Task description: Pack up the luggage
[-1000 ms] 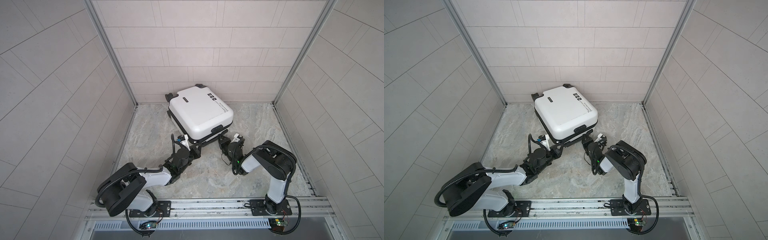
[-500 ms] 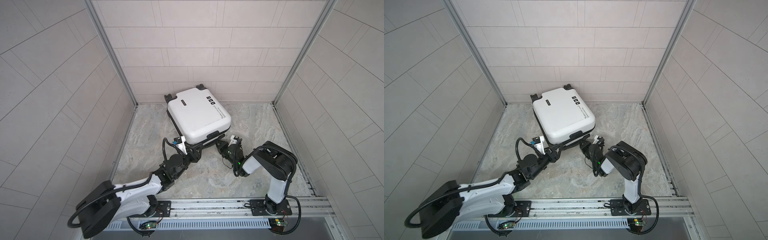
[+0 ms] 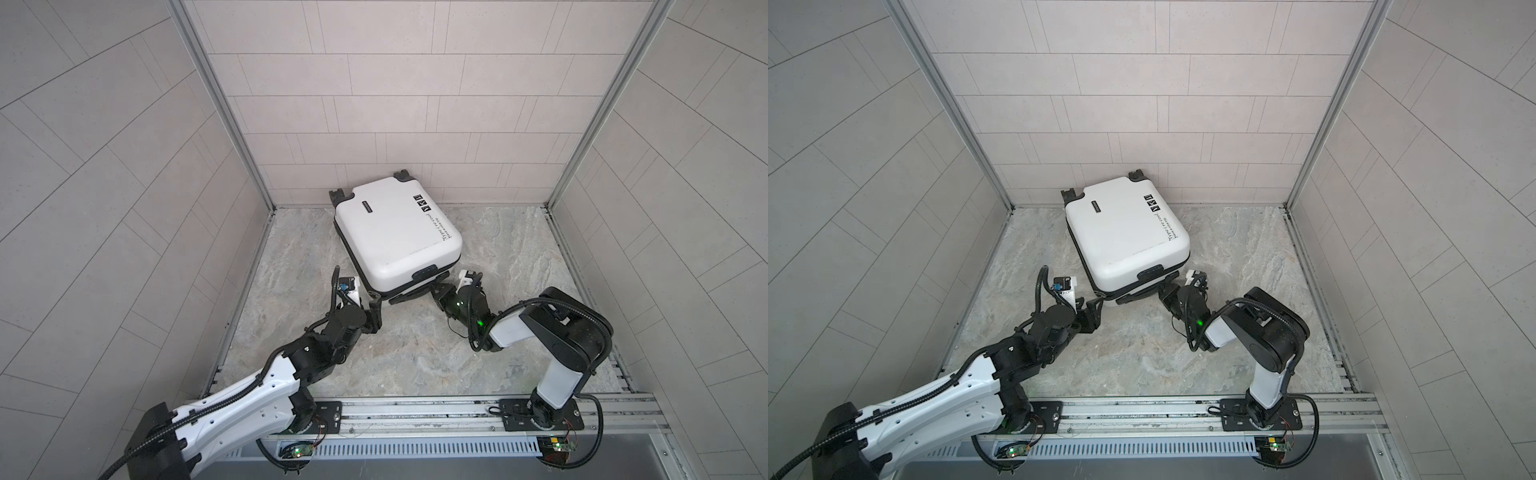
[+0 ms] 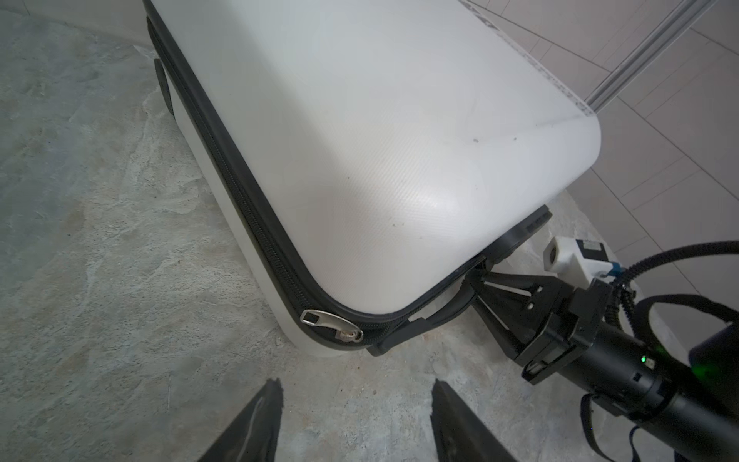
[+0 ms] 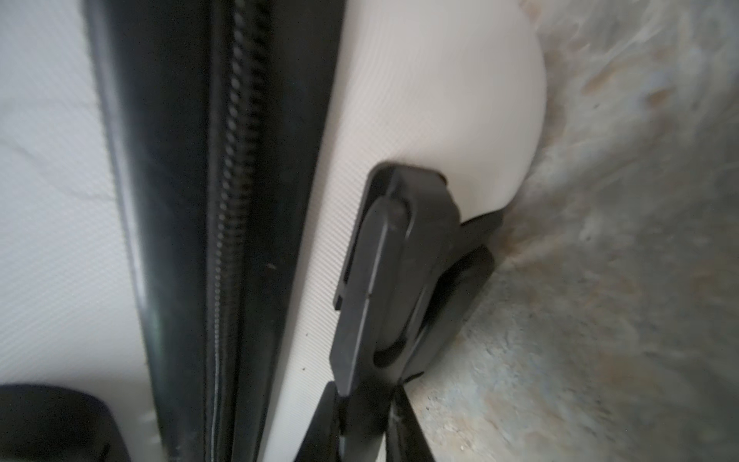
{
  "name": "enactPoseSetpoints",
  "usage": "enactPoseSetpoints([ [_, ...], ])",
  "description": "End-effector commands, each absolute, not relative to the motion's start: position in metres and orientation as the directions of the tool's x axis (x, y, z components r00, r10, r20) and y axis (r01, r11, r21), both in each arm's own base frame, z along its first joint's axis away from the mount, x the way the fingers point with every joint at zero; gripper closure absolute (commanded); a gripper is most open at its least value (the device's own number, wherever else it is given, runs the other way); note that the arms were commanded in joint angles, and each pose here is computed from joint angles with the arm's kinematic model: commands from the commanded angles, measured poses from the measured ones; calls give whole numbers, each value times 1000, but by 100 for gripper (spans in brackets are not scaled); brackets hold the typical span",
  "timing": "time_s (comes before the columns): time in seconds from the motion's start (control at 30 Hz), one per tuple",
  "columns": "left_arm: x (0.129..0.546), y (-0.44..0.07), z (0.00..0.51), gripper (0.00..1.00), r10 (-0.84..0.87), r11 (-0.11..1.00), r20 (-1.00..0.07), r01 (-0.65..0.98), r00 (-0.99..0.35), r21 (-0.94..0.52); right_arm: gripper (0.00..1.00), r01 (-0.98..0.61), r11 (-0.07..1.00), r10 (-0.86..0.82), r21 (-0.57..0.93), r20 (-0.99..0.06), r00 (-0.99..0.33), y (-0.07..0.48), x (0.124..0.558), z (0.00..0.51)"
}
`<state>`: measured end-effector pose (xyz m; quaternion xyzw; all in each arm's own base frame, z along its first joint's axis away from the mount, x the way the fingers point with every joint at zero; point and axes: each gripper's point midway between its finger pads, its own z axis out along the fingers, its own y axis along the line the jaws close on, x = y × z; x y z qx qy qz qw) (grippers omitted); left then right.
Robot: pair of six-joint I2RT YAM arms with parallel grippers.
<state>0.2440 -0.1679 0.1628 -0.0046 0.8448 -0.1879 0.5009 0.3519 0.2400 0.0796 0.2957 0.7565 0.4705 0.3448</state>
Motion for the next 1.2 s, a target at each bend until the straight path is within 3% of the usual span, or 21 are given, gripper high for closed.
enactPoseSetpoints([
  [0.0, 243, -165, 158, 35, -177, 911, -856, 247, -486, -329, 100, -116, 420, 669, 900, -393, -631, 262, 343, 127],
  [0.13, 247, -157, 155, 35, -313, 823, -818, 291, -483, -487, 100, -104, 439, 662, 892, -400, -634, 255, 344, 127],
  [0.27, 246, -153, 160, 34, -386, 743, -810, 372, -442, -557, 100, -100, 460, 653, 882, -412, -635, 249, 344, 128],
  [0.57, 245, -161, 152, 34, -294, 751, -877, 475, -380, -458, 100, -96, 503, 633, 859, -441, -636, 230, 344, 132],
  [1.0, 254, -204, 151, 54, -161, 661, -898, 630, -411, -407, 100, -69, 525, 630, 849, -442, -638, 211, 346, 131],
  [1.17, 261, -212, 151, 55, -178, 639, -898, 647, -403, -417, 100, -67, 517, 635, 853, -435, -638, 209, 347, 132],
])
